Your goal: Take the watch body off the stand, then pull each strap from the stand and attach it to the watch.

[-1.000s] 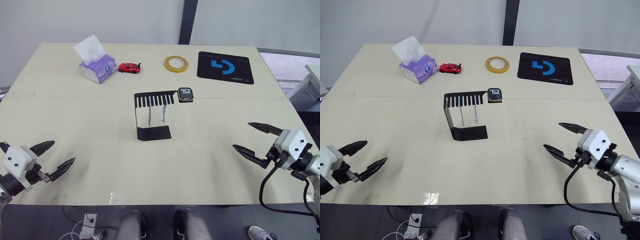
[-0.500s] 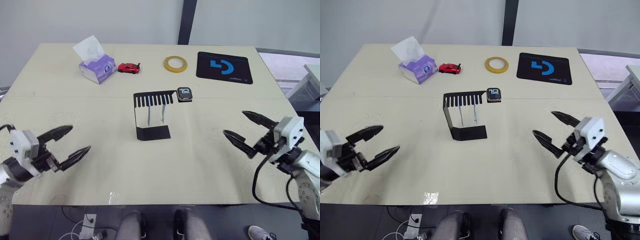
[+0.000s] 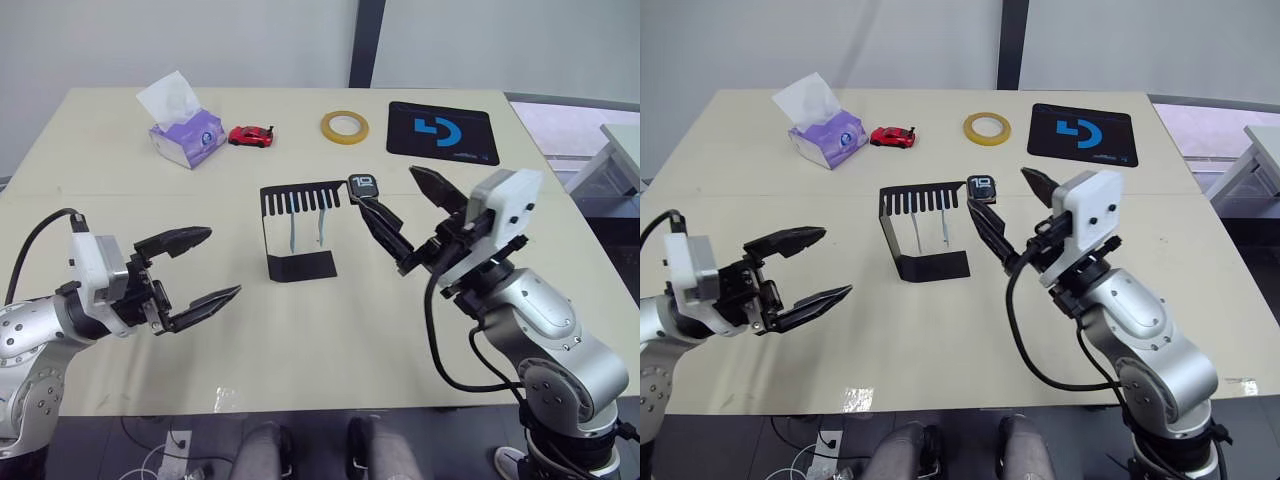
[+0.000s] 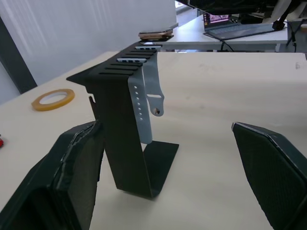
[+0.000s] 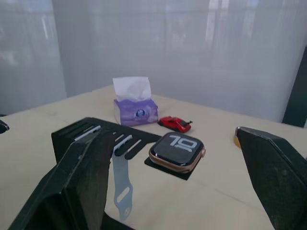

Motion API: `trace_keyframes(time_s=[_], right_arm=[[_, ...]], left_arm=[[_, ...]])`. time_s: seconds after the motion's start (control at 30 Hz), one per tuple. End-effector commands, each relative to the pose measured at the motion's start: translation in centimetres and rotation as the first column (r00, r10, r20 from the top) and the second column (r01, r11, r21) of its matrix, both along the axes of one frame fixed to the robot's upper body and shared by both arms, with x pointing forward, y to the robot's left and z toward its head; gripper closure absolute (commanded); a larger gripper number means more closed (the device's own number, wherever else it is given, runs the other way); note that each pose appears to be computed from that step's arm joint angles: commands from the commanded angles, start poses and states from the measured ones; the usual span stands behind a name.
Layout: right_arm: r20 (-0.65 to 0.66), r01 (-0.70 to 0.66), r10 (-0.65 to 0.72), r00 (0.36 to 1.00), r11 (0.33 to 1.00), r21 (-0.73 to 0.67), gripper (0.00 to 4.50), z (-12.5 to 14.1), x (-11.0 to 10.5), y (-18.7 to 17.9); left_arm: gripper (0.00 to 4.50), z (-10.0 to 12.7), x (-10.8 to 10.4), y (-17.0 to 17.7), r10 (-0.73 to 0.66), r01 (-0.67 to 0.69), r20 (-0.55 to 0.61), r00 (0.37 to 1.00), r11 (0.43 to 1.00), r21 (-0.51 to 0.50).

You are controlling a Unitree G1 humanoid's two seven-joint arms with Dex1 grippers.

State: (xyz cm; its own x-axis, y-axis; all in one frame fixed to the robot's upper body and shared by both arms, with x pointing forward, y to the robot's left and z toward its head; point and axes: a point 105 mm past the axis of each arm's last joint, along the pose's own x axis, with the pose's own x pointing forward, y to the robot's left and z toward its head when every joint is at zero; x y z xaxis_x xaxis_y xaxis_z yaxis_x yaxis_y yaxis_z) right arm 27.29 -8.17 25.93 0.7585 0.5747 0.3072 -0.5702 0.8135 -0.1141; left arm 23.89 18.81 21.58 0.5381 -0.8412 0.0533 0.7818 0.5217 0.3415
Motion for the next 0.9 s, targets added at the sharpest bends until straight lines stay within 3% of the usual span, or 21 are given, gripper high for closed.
trace_keyframes(time_s=[0.03,0.3,0.47,0.63,0.9], right_arm=[[0.041,0.053,-0.054,0.998,0.998,0.029,0.17,1.5,-0.3,0.6],[-0.049,0.162,-0.159,0.986,0.984,0.067,0.17,2.1,1.7,2.2],[-0.118,0.187,-0.183,0.976,0.982,0.022,0.17,1.2,2.4,3.1],[-0.101,0.229,-0.222,0.97,0.972,0.055,0.17,2.0,2.6,3.3],[-0.154,0.232,-0.219,0.963,0.97,0.074,0.17,1.2,3.1,3.8]], left_arm=[[0.0,0.8,-0.5,-1.2,-0.041,0.041,0.032,0.999,0.999,-0.012],[0.0,1.1,-0.8,-3.0,-0.101,0.101,0.021,0.995,0.994,-0.031],[0.0,1.4,-0.8,-3.0,-0.102,0.103,0.01,0.995,0.994,-0.036],[0.0,1.1,-1.2,-2.8,-0.102,0.102,-0.012,0.995,0.994,-0.028],[0.0,1.3,-1.1,-2.5,-0.084,0.083,-0.016,0.996,0.996,-0.017]])
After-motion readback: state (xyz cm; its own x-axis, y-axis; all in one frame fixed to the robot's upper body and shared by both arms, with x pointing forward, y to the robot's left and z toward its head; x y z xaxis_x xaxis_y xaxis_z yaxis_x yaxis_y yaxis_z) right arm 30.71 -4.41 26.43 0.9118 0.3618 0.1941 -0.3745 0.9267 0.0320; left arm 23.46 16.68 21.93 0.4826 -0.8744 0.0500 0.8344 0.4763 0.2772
